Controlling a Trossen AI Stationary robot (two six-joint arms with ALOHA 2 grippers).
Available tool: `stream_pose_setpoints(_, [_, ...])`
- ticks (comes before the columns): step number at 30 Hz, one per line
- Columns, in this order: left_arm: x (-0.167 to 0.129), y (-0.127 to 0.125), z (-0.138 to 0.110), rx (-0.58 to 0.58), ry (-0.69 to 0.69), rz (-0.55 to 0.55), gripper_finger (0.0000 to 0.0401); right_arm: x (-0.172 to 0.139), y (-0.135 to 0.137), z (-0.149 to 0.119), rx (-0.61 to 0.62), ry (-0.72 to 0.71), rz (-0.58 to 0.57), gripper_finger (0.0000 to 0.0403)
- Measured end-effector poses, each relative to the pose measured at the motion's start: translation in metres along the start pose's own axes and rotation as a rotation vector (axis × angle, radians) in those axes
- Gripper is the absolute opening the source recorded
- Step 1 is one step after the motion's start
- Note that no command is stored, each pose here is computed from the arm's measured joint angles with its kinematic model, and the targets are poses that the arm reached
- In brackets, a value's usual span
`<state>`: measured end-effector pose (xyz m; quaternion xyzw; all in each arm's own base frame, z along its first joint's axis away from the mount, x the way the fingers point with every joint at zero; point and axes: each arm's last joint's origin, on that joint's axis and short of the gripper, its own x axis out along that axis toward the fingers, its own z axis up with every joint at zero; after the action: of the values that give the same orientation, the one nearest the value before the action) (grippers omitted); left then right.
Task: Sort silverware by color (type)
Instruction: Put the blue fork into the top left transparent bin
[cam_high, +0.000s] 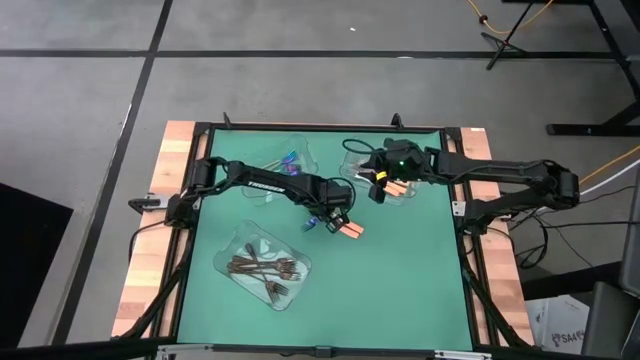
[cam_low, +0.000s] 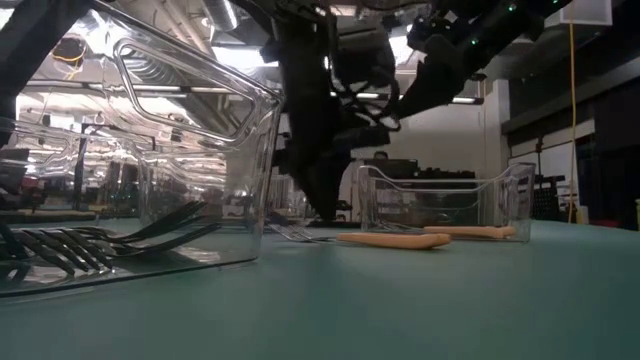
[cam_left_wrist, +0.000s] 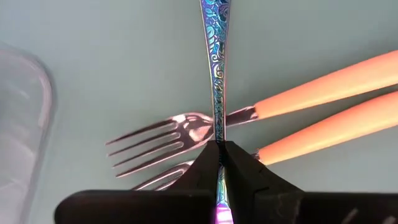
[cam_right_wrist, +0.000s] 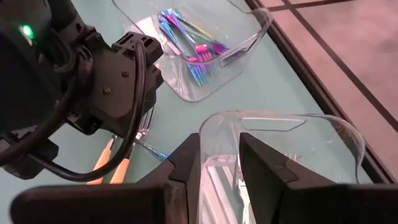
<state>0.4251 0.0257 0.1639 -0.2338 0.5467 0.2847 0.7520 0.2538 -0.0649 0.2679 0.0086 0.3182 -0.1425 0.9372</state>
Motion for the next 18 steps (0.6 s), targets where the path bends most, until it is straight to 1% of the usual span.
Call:
stream_pose_setpoints(7, [-0.023, -0.009, 0.008, 0.036, -0.021, 0.016, 0.0007, -0.013, -0.001, 0.000, 0.000, -0.008, -0.017, 0.0099])
stream_pose_setpoints(13, [-0.051, -0.024, 0.011, 0.093, -0.039, -0.005, 0.0007, -0.024, -0.004, -0.001, -0.001, 0.001, -0.071, 0.0099])
stream_pose_setpoints(18, [-0.076, -0.036, 0.015, 0.129, -0.088, -0.023, 0.0007, -0.041, -0.005, -0.003, -0.017, -0.002, -0.078, 0.0099])
